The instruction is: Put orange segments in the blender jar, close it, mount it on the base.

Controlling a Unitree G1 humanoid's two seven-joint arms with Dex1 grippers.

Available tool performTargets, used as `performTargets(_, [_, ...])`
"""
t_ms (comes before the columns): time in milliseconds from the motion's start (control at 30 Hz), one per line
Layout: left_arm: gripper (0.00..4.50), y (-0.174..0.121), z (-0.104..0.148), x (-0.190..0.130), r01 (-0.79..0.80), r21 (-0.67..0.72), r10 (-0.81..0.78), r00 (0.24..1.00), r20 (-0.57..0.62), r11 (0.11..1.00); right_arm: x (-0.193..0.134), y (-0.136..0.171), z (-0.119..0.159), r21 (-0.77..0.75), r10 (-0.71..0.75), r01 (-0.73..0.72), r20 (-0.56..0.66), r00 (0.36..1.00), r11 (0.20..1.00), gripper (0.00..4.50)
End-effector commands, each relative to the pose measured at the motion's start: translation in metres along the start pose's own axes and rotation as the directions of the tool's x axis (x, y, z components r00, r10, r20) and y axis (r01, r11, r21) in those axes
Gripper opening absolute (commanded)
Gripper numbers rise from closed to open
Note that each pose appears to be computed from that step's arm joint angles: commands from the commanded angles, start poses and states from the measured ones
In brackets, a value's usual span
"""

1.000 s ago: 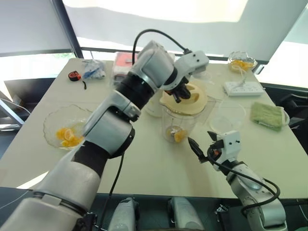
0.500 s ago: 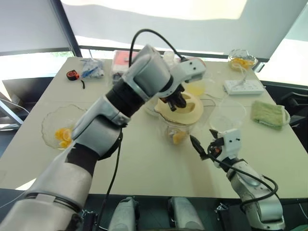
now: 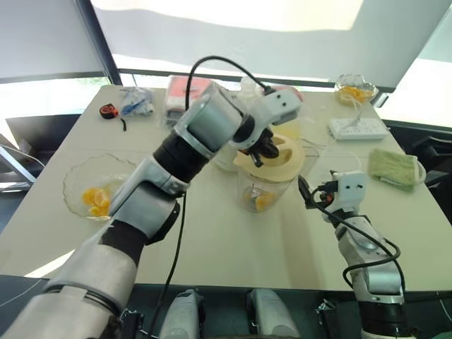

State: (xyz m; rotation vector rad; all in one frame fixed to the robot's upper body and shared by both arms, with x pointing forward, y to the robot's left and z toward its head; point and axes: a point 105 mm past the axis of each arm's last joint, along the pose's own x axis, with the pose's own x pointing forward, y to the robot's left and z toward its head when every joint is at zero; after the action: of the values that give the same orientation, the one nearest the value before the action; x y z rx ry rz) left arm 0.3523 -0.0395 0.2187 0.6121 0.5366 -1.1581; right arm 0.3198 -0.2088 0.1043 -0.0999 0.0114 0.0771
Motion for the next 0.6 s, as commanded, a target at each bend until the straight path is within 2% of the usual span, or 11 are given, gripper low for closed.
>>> performTargets(33, [0.24, 0.001, -0.039, 0.015, -0.016, -0.083, 0.006, 0.993, -0.119, 0.996, 0.004, -0.001, 0.013, -0.004, -0.008, 0.009, 0.061, 0.998, 1.000, 4.50])
performTargets(400, [0.24, -0.008, -0.040, 0.009, 0.081, -0.045, -0.086, 0.990, -0.113, 0.996, 0.017, 0.003, 0.016, -0.006, 0.022, -0.021, 0.074, 0.997, 1.000, 4.50])
performTargets(600, [0.24, -0.012, -0.038, 0.003, 0.150, 0.061, -0.145, 0.986, -0.083, 0.987, 0.023, 0.010, 0.015, 0.000, 0.031, -0.031, 0.082, 0.996, 1.000, 4.50])
